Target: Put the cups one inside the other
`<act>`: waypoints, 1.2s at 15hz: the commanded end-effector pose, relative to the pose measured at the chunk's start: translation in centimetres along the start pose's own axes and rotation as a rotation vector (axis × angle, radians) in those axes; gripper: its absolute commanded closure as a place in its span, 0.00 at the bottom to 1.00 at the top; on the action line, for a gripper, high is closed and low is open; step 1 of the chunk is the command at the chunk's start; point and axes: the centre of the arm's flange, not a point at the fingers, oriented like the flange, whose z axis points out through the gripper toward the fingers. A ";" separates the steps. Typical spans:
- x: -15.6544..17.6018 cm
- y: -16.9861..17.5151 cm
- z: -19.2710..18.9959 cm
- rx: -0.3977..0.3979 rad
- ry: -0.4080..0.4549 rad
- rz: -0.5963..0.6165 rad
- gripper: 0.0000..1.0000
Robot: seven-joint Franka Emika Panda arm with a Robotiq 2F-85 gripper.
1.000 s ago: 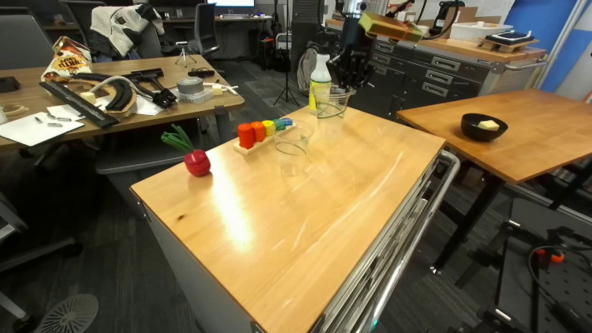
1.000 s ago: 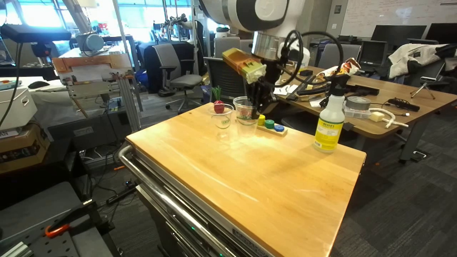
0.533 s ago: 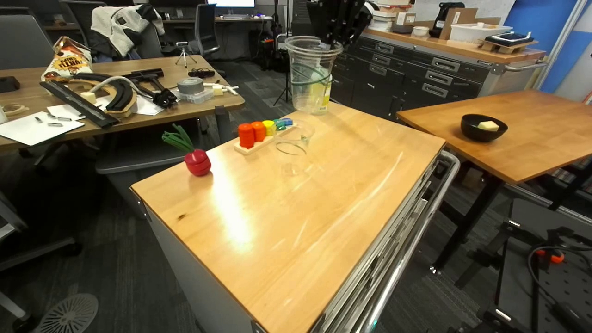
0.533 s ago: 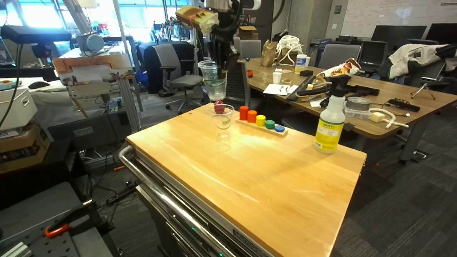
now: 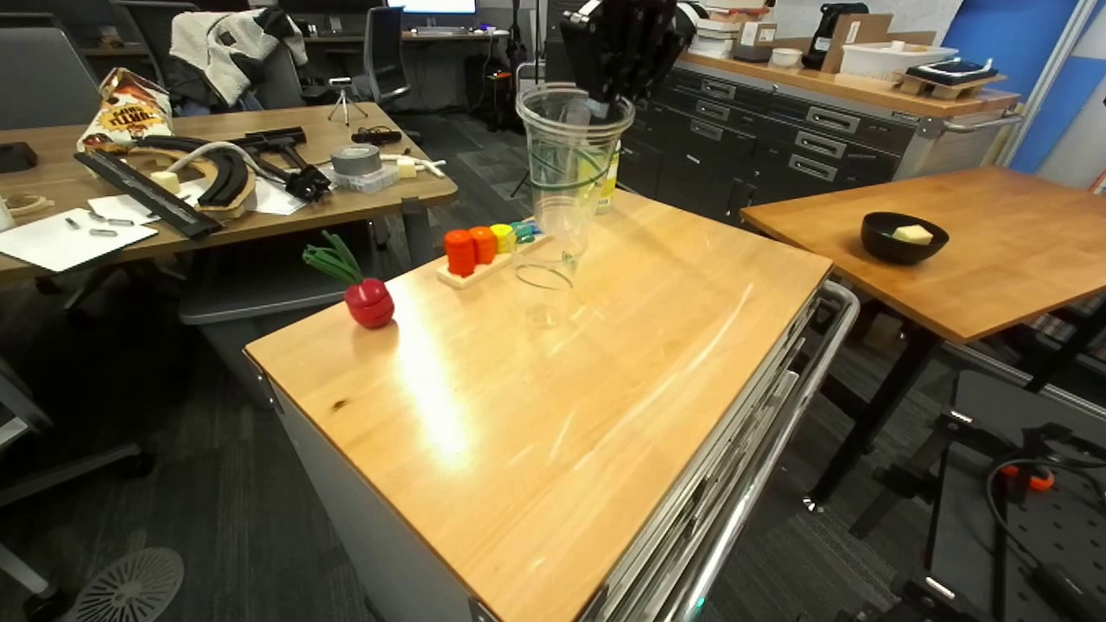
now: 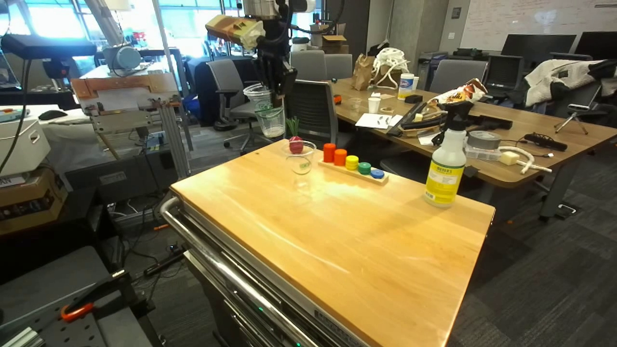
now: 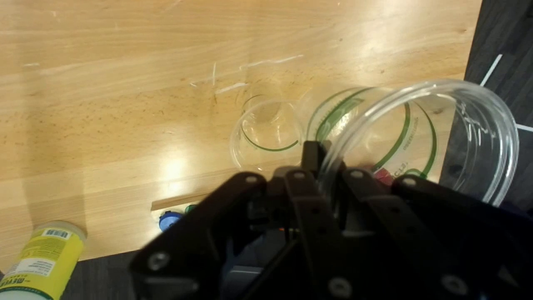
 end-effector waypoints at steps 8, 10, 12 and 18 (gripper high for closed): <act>2.2 1.9 4.0 -0.027 0.134 -0.017 0.99; 2.3 2.5 4.6 -0.032 0.129 -0.012 0.99; 2.1 3.1 5.2 -0.041 0.118 -0.009 0.99; 2.4 3.8 7.8 -0.029 0.083 0.008 0.99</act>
